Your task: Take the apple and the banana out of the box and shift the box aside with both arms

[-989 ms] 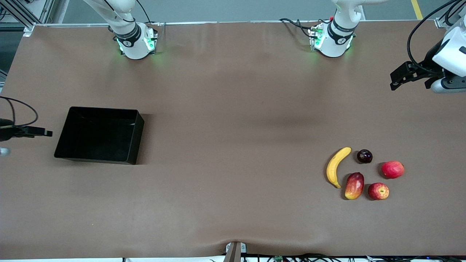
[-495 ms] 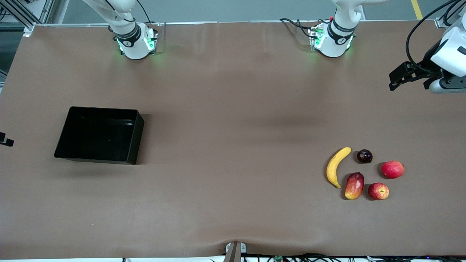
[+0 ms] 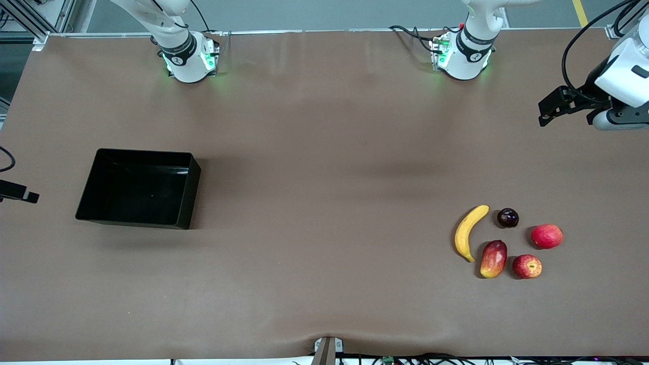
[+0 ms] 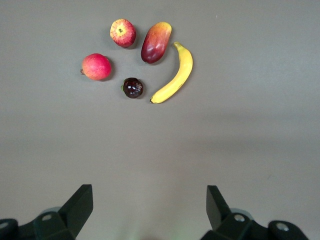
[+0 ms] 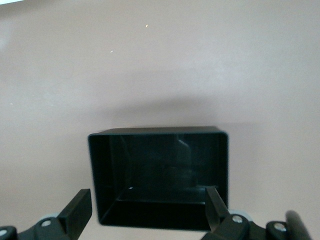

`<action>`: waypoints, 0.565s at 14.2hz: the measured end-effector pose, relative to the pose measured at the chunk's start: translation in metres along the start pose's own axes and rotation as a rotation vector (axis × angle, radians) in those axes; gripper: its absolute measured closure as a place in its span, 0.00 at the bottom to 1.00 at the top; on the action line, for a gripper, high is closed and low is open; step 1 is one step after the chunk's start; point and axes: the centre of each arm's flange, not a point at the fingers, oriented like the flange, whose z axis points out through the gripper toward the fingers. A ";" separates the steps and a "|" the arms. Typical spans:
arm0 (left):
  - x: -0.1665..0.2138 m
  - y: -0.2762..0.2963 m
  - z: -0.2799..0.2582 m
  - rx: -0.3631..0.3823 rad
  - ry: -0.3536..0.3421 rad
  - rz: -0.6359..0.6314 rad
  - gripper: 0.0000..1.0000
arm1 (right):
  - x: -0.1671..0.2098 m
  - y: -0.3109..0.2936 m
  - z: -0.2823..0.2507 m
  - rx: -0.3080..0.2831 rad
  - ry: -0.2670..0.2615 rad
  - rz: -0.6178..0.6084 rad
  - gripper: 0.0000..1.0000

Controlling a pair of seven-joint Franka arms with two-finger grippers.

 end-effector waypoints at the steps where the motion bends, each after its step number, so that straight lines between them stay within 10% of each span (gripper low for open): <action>1: 0.000 0.000 0.000 0.000 0.001 0.001 0.00 | -0.004 -0.015 -0.007 -0.007 0.002 0.011 0.00; 8: 0.000 0.004 -0.001 -0.031 0.006 0.002 0.00 | -0.058 -0.108 -0.048 -0.140 -0.018 0.072 0.00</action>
